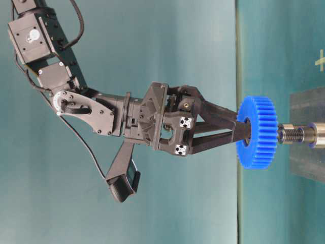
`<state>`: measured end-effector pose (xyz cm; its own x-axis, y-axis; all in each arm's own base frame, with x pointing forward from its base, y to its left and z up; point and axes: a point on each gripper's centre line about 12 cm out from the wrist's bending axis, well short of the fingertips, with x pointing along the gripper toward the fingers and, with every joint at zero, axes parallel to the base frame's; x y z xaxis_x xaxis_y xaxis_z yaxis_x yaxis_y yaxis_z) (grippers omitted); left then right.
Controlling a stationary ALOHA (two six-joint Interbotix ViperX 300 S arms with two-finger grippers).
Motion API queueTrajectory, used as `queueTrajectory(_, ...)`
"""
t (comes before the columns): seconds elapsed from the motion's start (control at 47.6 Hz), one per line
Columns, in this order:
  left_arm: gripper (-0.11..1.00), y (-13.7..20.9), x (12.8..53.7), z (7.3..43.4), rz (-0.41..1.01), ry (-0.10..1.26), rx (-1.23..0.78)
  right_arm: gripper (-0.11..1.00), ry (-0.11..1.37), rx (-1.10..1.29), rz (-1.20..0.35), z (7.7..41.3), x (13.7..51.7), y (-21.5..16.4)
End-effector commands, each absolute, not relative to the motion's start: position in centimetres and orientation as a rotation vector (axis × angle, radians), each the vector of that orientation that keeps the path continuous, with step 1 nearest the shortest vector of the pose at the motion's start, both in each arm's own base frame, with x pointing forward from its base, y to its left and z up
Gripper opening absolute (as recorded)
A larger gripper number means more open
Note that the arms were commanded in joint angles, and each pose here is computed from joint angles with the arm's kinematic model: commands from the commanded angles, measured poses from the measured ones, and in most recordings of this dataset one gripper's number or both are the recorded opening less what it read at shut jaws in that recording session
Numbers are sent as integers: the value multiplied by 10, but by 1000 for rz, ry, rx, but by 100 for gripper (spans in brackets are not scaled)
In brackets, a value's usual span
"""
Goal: Fit the large gear onto the shaft.
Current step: 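Align the gear's bearing hole with the shaft tip and lower it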
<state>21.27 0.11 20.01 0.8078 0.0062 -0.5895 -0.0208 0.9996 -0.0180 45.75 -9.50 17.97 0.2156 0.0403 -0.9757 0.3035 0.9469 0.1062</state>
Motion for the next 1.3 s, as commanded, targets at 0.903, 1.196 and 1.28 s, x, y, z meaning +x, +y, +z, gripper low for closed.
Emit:
queueTrajectory(0.903, 0, 1, 216, 204, 16, 615, -28, 78, 1284, 267, -147, 204, 479, -83)
queueTrajectory(1.196, 0, 1, 216, 204, 18, 613, -33, 78, 1340, 254, -131, 187, 485, -75)
queueTrajectory(1.28, 0, 1, 216, 204, 20, 613, -42, 78, 1336, 254, -134, 189, 485, -76)
